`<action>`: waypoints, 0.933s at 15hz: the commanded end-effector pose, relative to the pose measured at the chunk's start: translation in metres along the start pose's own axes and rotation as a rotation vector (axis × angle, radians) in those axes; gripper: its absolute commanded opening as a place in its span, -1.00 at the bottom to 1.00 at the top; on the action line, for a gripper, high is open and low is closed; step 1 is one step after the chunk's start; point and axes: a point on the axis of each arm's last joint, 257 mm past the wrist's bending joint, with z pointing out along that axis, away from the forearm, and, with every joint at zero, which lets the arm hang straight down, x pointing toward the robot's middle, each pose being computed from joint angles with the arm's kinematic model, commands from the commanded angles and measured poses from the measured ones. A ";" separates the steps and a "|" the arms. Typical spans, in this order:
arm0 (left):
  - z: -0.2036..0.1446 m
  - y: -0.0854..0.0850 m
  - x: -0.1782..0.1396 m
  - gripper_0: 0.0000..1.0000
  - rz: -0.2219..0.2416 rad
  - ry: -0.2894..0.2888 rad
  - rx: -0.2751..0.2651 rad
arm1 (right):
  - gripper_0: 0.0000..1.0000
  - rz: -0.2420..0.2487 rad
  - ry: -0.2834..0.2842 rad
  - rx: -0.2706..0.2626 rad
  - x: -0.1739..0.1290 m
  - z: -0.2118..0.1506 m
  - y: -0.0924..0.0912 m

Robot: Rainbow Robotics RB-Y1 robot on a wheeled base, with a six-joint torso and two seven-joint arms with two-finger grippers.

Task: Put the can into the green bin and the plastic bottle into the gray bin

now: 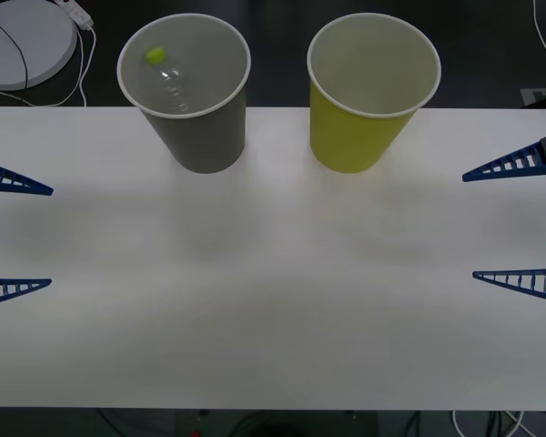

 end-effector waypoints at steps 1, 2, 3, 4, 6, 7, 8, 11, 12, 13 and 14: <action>-0.003 -0.005 0.003 1.00 0.018 0.008 0.012 | 1.00 0.000 0.000 0.000 0.000 0.000 0.000; -0.004 -0.008 0.005 1.00 0.030 0.007 0.015 | 1.00 0.000 0.000 0.000 0.000 0.000 0.000; -0.004 -0.010 0.007 1.00 0.037 0.008 0.019 | 1.00 0.000 0.000 0.000 0.000 0.000 0.000; -0.005 -0.012 0.008 1.00 0.038 0.009 0.018 | 1.00 0.000 0.000 0.000 0.000 0.000 0.000; -0.005 -0.015 0.012 1.00 0.046 0.014 0.022 | 1.00 0.000 0.000 0.000 0.000 0.000 0.000; -0.005 -0.016 0.012 1.00 0.048 0.015 0.025 | 1.00 0.000 0.000 0.000 0.000 0.000 0.000; -0.005 -0.015 0.013 1.00 0.051 0.015 0.024 | 1.00 0.000 0.000 0.000 0.000 0.000 0.000; -0.005 -0.018 0.017 1.00 0.049 0.019 0.025 | 1.00 0.000 0.000 0.000 0.000 0.000 0.000; -0.005 -0.018 0.017 1.00 0.049 0.019 0.025 | 1.00 0.000 0.000 0.000 0.000 0.000 0.000; -0.005 -0.018 0.017 1.00 0.049 0.019 0.025 | 1.00 0.000 0.000 0.000 0.000 0.000 0.000; -0.005 -0.018 0.017 1.00 0.049 0.019 0.025 | 1.00 0.000 0.000 0.000 0.000 0.000 0.000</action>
